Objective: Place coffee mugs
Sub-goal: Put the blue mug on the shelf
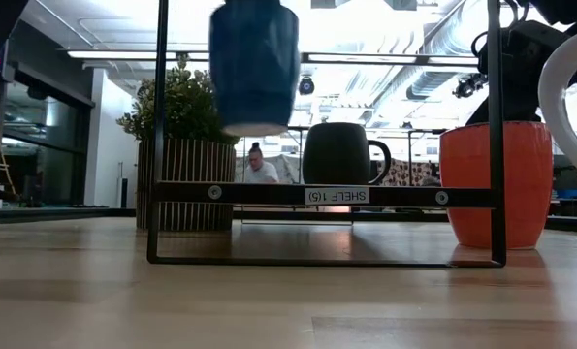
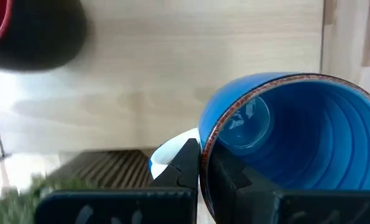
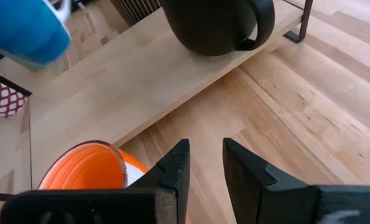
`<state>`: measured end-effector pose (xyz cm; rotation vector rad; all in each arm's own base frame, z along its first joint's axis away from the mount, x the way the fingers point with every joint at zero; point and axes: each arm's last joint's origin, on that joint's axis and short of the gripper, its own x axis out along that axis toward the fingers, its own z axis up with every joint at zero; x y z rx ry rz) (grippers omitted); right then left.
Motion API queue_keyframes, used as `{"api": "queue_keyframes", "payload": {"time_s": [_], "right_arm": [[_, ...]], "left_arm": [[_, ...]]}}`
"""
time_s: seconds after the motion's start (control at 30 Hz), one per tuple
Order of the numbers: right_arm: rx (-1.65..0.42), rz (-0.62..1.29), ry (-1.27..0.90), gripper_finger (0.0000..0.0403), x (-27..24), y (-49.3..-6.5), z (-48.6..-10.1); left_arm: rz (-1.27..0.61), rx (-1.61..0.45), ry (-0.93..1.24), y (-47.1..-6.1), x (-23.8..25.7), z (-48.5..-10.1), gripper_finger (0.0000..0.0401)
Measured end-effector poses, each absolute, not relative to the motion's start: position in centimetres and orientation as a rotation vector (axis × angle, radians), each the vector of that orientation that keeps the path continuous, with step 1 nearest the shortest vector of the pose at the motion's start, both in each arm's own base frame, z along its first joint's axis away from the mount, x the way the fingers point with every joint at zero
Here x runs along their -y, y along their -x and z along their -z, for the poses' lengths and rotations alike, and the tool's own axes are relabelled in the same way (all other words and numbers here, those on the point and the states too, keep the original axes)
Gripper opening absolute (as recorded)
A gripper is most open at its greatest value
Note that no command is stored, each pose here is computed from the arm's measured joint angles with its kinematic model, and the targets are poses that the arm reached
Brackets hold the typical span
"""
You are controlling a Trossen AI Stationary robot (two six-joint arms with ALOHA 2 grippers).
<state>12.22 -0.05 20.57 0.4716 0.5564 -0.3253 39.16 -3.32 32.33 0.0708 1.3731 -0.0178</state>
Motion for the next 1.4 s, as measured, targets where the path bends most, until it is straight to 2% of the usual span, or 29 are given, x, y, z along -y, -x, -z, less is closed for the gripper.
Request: {"api": "queue_keyframes", "payload": {"time_s": [0.3,0.47,1.03,1.4], "right_arm": [[-0.553,0.310,-0.478,0.0076,0.0,-12.3,-20.6],[-0.541,0.307,-0.480,0.0076,0.0,-12.3,-20.7],[-0.545,0.303,-0.461,0.0076,0.0,-12.3,-20.7],[-0.545,0.303,-0.461,0.0076,0.0,-12.3,-20.7]], "left_arm": [[0.011,-1.278,-0.073,-40.8,0.5,-31.9,0.0001],[0.001,-1.298,-0.074,-40.7,-0.5,-31.6,0.0001],[0.001,-1.420,-0.061,-40.2,-0.4,-28.4,0.0001],[-0.013,-1.422,-0.082,-40.3,-0.4,-28.1,0.0001]]}}
